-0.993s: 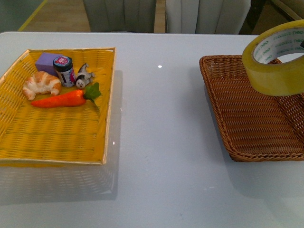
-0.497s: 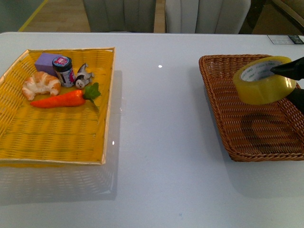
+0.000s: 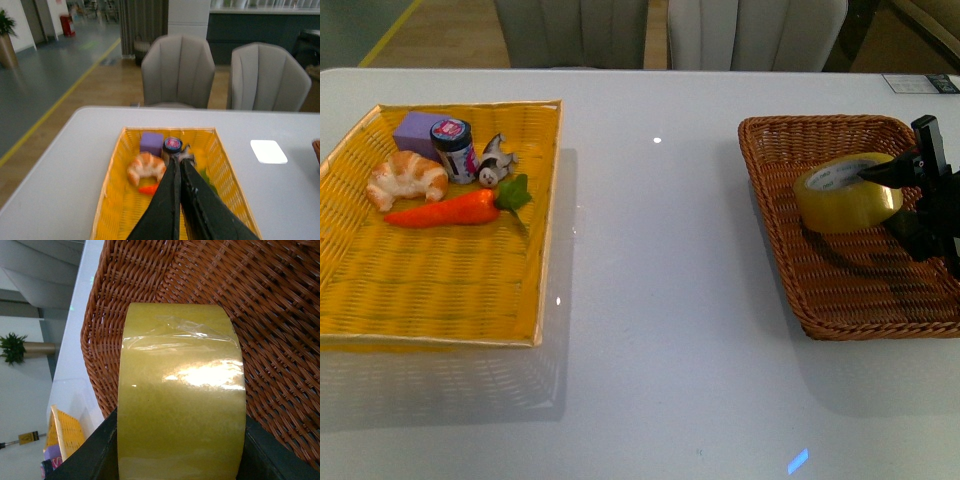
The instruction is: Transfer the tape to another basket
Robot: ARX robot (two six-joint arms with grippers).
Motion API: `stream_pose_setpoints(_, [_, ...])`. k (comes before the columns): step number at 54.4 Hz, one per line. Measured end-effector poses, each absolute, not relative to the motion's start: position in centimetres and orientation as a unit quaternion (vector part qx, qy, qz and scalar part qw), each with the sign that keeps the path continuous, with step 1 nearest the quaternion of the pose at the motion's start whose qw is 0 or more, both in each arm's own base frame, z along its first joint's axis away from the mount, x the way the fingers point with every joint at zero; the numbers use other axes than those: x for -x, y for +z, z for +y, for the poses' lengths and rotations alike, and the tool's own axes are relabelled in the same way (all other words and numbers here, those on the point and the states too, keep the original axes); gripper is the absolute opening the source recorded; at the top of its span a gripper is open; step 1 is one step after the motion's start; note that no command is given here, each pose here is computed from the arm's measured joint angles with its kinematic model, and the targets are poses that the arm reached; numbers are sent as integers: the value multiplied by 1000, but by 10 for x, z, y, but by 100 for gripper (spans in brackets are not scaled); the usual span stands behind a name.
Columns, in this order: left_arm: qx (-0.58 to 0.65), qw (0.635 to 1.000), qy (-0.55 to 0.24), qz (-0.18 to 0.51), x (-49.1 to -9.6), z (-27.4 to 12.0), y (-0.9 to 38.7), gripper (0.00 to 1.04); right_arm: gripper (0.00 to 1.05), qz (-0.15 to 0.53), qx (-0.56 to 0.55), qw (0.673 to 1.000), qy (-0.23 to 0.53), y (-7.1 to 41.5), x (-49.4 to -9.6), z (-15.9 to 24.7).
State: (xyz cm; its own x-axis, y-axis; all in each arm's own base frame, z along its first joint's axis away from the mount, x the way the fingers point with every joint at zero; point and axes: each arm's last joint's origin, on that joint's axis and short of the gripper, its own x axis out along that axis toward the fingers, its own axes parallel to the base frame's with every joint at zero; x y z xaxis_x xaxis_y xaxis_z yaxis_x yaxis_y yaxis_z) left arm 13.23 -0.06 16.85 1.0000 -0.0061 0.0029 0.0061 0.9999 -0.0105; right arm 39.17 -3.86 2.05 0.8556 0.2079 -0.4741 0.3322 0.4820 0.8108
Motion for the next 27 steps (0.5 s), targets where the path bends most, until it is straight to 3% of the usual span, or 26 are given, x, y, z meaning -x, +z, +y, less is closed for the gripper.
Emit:
stream_pose_setpoints(6, [5, 1000, -2, -3, -129, -1, 169, 2, 49, 268, -508, 818, -40, 20, -391, -39])
stream_pose_setpoints(22, [5, 1000, -2, -7, -120, -1, 171, 2, 97, 270, -512, 815, -37, 25, -358, -45])
stream_pose_setpoints(27, [5, 1000, -2, -8, -117, -1, 171, 2, 95, 254, -497, 829, -36, 44, -348, -52])
